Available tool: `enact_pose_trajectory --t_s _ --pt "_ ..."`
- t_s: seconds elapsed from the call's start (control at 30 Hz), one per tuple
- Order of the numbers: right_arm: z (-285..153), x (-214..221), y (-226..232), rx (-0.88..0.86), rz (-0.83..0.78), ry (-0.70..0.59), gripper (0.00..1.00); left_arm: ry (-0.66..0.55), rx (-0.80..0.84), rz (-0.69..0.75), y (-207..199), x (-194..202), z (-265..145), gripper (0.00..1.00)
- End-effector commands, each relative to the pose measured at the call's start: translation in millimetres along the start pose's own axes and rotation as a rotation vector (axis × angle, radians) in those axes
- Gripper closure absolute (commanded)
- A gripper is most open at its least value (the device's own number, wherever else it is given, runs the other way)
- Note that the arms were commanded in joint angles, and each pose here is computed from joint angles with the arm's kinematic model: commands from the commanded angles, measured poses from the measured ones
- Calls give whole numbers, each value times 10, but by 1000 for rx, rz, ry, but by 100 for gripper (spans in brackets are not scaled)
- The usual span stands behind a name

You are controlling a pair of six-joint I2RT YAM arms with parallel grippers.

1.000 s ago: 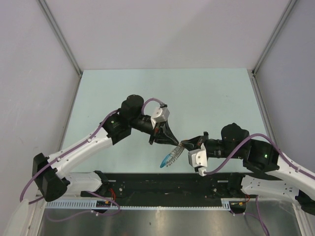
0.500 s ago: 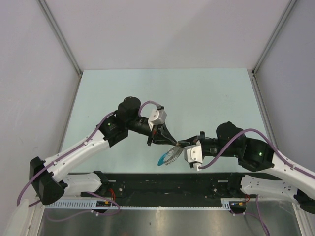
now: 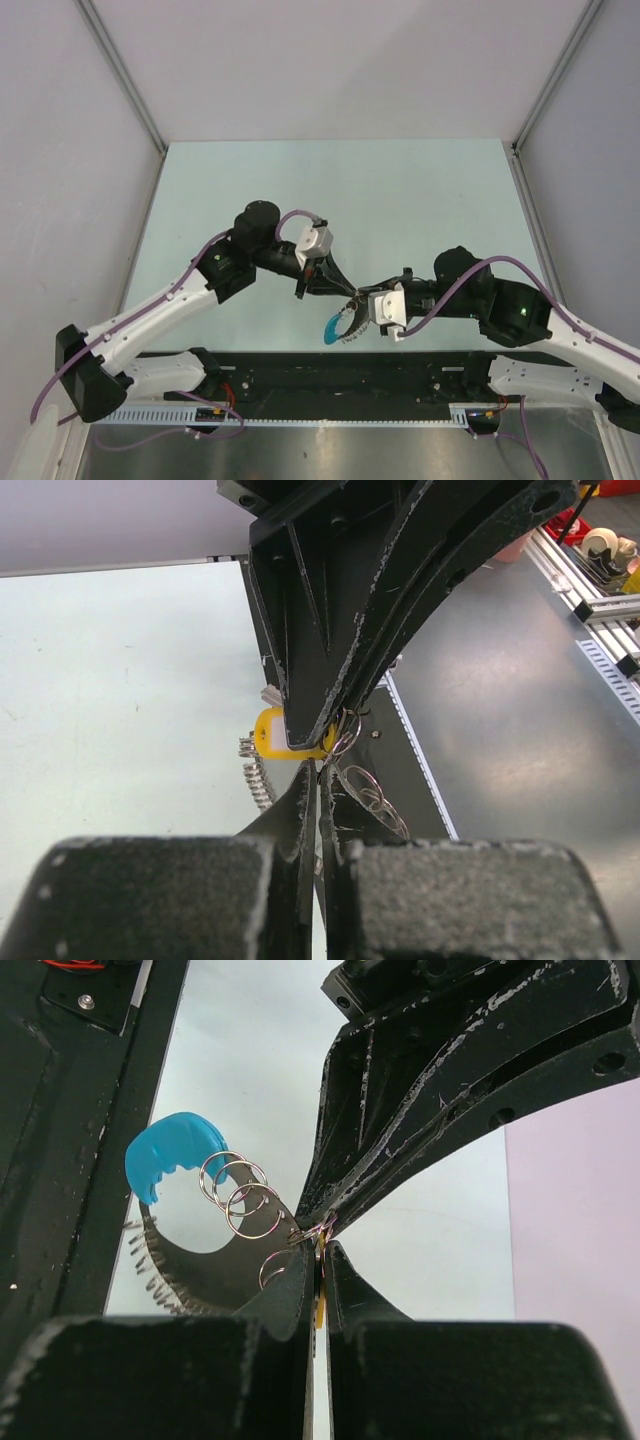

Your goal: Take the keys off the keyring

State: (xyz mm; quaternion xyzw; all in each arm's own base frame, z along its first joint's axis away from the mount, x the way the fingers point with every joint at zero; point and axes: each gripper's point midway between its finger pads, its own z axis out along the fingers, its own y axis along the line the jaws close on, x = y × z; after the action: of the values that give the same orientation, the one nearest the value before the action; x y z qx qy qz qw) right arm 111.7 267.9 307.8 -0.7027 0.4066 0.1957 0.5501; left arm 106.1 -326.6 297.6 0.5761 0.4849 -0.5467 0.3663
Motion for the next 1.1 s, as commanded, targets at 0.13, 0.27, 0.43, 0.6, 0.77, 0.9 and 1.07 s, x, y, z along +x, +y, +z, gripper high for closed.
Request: enact_pose_trajectory --t_s 0.13,0.27,0.43,0.6,0.77,0.9,1.07 --pt "-18 -171 -356 134 20 -32 100 -62 32 135 -115 -253 -42 100" --pt "-20 -121 -363 145 56 -13 100 -60 24 146 -108 -225 -47 99" --pt "-53 -130 -414 184 108 -15 100 -89 16 172 -138 -252 -66 100" --pt "-101 -113 -457 214 113 -4 100 -109 -3 205 -117 -319 -76 100" --pt "-121 -86 -483 233 120 12 100 -108 1 215 -125 -306 -78 100" --pt "-100 -71 -484 231 120 18 100 -114 -6 223 -130 -319 -89 100" --pt "-107 -30 -504 247 126 37 100 -118 -25 230 -125 -312 -110 100"
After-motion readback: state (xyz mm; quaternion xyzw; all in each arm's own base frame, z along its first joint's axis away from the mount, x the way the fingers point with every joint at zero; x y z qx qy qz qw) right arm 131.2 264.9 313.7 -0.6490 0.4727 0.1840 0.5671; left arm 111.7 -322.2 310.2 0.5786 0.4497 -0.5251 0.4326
